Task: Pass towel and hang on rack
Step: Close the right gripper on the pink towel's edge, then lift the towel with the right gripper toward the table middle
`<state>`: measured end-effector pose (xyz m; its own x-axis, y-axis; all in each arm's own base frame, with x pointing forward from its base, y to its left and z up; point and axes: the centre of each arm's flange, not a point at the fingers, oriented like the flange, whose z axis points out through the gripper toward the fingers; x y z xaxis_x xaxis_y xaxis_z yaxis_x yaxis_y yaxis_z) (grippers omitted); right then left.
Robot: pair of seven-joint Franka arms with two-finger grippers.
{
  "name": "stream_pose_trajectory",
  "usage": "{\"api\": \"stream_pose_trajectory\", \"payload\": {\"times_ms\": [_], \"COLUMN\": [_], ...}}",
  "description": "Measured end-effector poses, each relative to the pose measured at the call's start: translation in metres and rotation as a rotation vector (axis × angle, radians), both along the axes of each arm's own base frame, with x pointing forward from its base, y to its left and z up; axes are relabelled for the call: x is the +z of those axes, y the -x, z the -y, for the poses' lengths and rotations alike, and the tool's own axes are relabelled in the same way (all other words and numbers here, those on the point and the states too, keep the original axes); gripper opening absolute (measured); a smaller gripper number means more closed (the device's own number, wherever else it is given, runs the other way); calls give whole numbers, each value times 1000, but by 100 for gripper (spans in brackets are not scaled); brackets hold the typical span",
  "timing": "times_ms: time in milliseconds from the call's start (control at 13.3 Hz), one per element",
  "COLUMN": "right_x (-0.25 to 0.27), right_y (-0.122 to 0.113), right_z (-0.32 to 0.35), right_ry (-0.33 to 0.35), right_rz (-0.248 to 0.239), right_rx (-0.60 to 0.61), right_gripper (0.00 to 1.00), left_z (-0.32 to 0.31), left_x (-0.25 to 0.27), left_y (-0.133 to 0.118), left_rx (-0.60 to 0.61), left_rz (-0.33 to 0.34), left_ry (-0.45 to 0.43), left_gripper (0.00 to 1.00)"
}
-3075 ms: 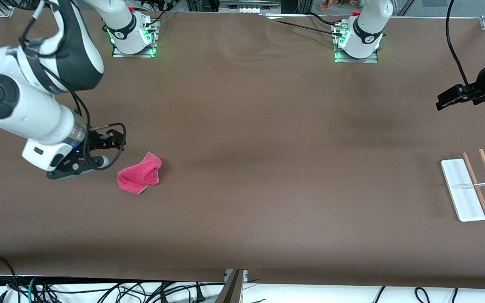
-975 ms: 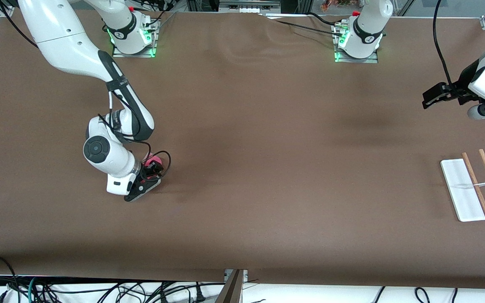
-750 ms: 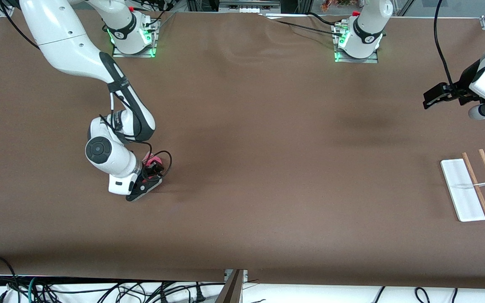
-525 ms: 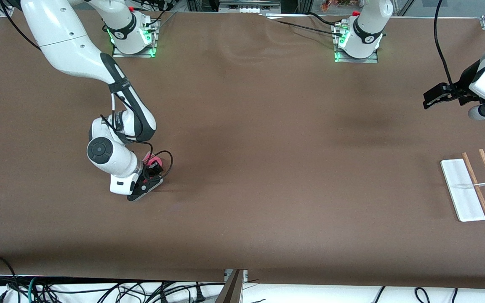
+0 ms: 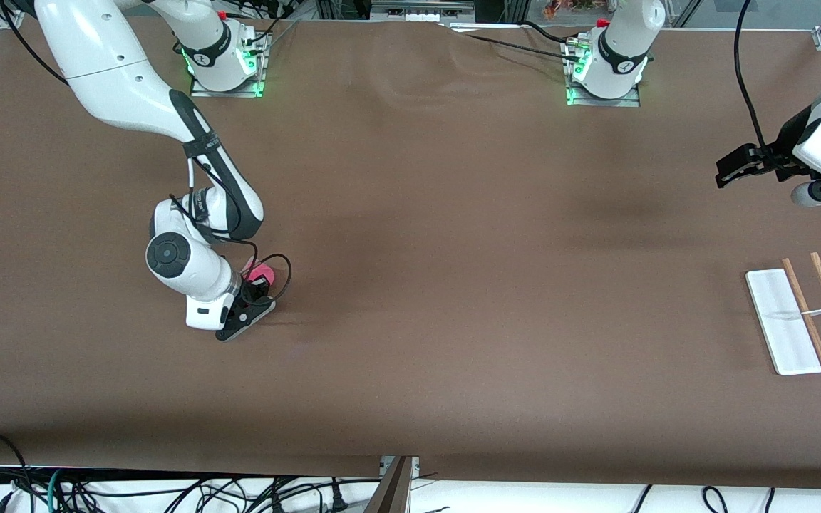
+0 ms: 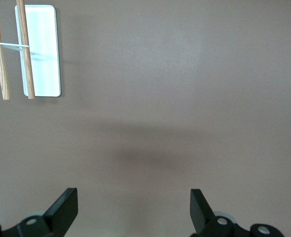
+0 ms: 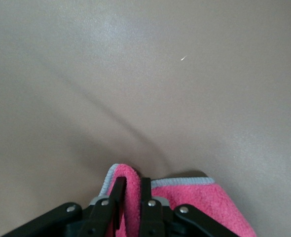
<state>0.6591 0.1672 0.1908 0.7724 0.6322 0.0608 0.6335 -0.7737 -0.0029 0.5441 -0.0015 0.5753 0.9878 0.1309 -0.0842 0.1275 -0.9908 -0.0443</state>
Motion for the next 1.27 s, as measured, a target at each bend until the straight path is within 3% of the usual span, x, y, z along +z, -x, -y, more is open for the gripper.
{"api": "stream_pose_trajectory", "payload": {"times_ms": [75,225,450,825,1275], "right_x": [1,5,32,132,237], "right_y": [-1,-2,-10,-16,0], "right_z": [0,-1,-15,-74,-162], "right_ry": [-1,-4,-29,-112,-229], "right_rz": [4,13,64,180,188], "right_rx": [0,-2,12,71,-14], "right_gripper": [19,2,2,2,2], "left_z": [0,0,2,10,7], "left_x": [0,0,0,0,1], "left_y": [-1,-1,-2,-2,-5], "left_rx": [-1,-3,-9,-26,-20], "left_rz": [3,6,10,16,30], "left_ry": [0,0,1,2,3], "left_gripper": [100,100,100,100,100]}}
